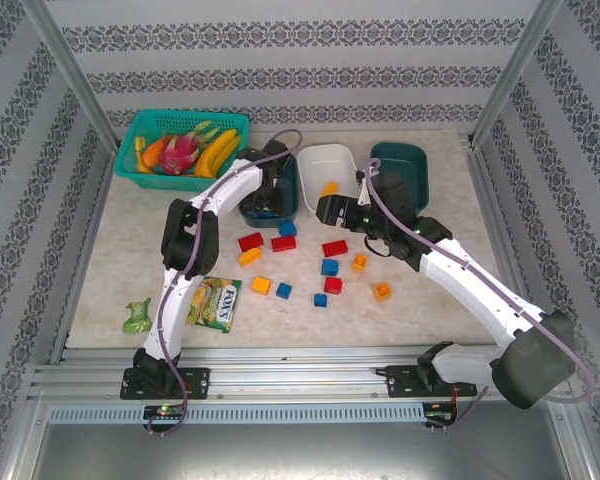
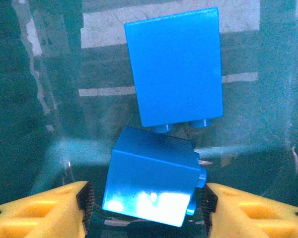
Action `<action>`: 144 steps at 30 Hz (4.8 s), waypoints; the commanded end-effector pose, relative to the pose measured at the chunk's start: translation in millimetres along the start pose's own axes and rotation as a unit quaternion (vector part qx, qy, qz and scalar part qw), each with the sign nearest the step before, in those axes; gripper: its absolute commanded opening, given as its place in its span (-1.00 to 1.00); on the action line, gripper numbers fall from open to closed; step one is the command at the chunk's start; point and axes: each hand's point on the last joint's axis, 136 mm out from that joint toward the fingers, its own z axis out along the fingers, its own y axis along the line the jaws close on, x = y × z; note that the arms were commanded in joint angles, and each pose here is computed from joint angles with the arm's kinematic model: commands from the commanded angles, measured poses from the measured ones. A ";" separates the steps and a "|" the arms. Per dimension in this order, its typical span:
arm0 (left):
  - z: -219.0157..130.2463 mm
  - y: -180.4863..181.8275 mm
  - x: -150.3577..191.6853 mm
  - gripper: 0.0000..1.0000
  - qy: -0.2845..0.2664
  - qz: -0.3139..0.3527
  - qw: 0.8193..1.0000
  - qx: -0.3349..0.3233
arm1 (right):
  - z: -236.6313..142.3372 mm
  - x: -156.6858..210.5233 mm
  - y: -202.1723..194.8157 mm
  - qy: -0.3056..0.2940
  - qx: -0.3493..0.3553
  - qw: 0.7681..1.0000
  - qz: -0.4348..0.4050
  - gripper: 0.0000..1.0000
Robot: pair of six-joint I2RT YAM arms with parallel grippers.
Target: Sort the legos into containers by color
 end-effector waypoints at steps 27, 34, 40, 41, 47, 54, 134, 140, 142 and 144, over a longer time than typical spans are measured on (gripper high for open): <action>-179.9 -10.2 134.3 0.76 -0.187 -0.129 0.927 0.300 | 71.8 77.4 -81.7 0.289 0.163 0.937 -0.113 0.96; -190.6 6.3 151.2 0.75 -0.197 -0.127 0.931 0.280 | 103.3 94.1 -114.5 0.344 0.210 0.906 -0.133 0.95; -205.6 9.9 151.8 0.75 -0.214 -0.125 0.926 0.285 | 114.7 105.8 -130.5 0.357 0.224 0.898 -0.129 0.95; -206.1 10.3 152.4 0.75 -0.213 -0.127 0.926 0.285 | 116.6 106.7 -131.8 0.358 0.224 0.897 -0.128 0.95; -209.4 10.2 152.5 0.74 -0.217 -0.126 0.924 0.288 | 129.9 111.3 -130.2 0.367 0.212 0.898 -0.119 0.70; -210.2 6.1 148.3 0.73 -0.217 -0.124 0.923 0.293 | 130.9 110.7 -131.4 0.361 0.218 0.900 -0.114 0.37; -142.4 20.5 163.5 0.49 -0.089 -0.099 0.975 0.180 | -26.6 80.2 -1.4 0.055 -0.070 0.994 -0.065 0.66; -117.1 24.6 173.2 0.46 -0.066 -0.112 0.978 0.161 | -31.3 101.6 -0.9 0.066 -0.062 0.992 -0.084 0.70; -107.2 27.0 173.6 0.53 -0.056 -0.118 0.981 0.145 | -29.9 100.3 0.6 0.068 -0.062 0.992 -0.086 0.70; -95.5 26.6 172.5 0.60 -0.035 -0.128 0.983 0.129 | -28.1 98.8 3.0 0.071 -0.063 0.991 -0.091 0.70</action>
